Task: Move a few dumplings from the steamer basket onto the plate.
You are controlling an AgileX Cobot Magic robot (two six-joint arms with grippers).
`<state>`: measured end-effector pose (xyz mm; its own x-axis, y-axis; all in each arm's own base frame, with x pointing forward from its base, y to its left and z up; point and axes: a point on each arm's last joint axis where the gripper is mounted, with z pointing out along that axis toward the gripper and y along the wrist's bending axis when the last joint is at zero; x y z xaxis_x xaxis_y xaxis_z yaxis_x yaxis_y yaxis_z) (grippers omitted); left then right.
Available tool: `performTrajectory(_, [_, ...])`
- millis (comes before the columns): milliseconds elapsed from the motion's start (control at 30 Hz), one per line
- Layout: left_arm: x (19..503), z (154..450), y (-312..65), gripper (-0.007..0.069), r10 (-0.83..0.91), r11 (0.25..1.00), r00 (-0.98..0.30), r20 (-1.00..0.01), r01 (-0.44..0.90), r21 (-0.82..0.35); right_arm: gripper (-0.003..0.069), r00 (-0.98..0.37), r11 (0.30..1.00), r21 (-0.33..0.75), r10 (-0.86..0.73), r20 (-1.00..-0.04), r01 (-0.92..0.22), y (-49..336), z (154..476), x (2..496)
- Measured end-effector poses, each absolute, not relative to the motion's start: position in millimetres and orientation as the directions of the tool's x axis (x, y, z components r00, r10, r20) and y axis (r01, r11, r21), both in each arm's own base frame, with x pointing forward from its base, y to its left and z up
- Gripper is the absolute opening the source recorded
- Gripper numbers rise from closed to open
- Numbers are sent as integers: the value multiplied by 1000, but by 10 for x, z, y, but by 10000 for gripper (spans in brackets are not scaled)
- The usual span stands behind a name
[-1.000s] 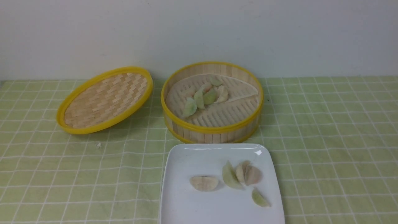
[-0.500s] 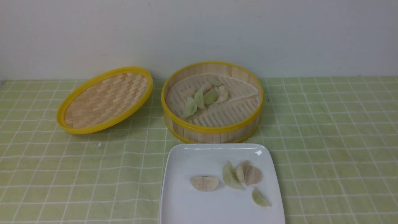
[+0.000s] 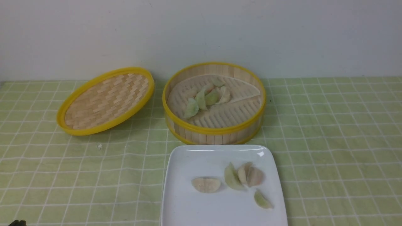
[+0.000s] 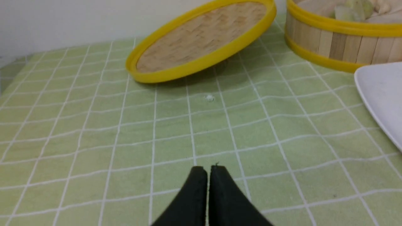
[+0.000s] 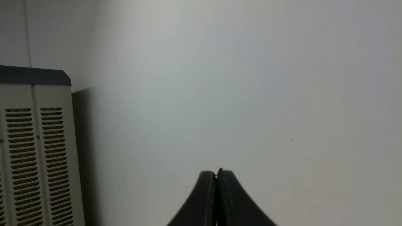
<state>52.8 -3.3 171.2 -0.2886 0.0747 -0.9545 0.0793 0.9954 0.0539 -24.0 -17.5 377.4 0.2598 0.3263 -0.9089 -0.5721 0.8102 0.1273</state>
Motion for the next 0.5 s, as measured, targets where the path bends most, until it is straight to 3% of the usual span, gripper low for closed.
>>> performTrajectory(500, [525,1700,-33,-6,75,995,-301,-951,79,54,-15,260,810,127,326,-909,-572,-175,3774,-240])
